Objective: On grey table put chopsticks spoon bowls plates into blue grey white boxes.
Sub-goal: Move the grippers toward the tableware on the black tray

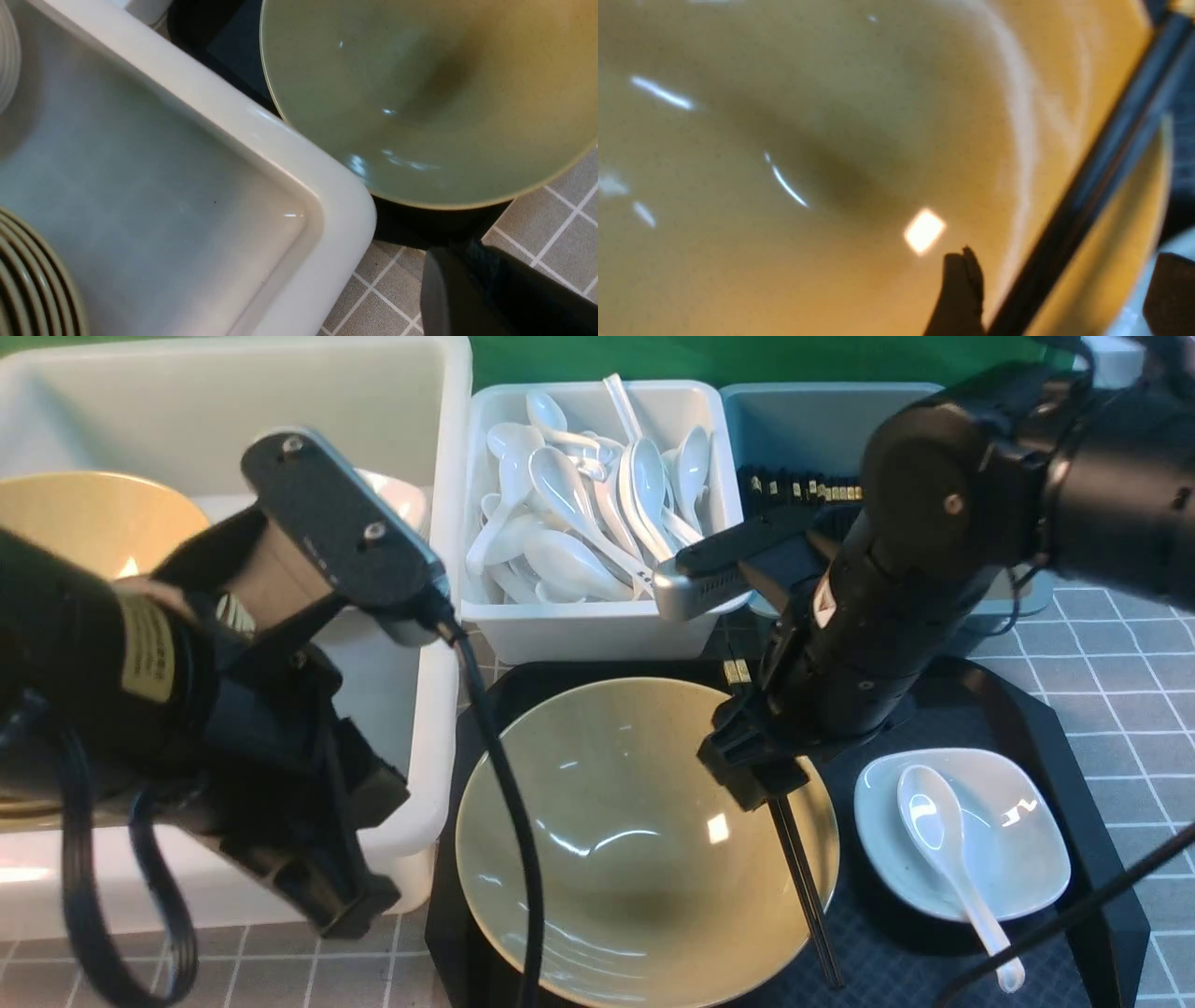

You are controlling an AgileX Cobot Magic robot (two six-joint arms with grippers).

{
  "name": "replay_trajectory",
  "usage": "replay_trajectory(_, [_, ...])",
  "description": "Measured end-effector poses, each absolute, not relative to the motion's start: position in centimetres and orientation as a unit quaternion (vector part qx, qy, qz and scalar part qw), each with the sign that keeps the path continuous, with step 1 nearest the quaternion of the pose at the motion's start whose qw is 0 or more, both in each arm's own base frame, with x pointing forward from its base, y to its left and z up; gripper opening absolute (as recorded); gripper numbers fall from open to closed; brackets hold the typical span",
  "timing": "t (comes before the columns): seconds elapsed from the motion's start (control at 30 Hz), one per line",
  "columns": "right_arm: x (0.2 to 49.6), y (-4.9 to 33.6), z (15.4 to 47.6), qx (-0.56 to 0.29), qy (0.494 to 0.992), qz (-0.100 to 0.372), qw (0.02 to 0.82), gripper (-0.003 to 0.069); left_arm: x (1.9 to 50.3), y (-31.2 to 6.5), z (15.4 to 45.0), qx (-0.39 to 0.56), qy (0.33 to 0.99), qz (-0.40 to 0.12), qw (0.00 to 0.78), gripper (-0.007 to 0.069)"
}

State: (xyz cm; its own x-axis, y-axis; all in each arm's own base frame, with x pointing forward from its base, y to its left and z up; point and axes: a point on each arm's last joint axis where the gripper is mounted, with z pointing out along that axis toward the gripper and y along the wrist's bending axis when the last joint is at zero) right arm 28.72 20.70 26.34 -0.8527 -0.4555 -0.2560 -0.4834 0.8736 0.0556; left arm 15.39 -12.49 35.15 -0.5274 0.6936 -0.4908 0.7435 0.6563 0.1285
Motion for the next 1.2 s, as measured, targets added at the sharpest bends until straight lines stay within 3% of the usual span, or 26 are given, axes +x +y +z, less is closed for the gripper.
replay_trajectory(0.47, [29.9, 21.6, 23.5, -0.23, 0.966, 0.056, 0.099, 0.0484, 15.7, -12.8, 34.6, 0.409, 0.868, -0.053, 0.275, -0.0008])
replay_trajectory(0.57, [29.9, 21.6, 23.3, -0.23, 0.967, 0.055, 0.098, 0.0445, 15.7, -12.8, 34.6, 0.409, 0.868, -0.053, 0.275, -0.0008])
replay_trajectory(0.9, [29.9, 21.6, 23.3, -0.226, 0.968, 0.055, 0.098, 0.0158, 15.7, -12.8, 34.5, 0.408, 0.869, -0.054, 0.275, -0.0008])
replay_trajectory(1.2, [29.9, 21.6, 23.5, -0.225, 0.968, 0.056, 0.098, 0.0144, 15.7, -12.8, 34.5, 0.409, 0.869, -0.053, 0.274, -0.0008])
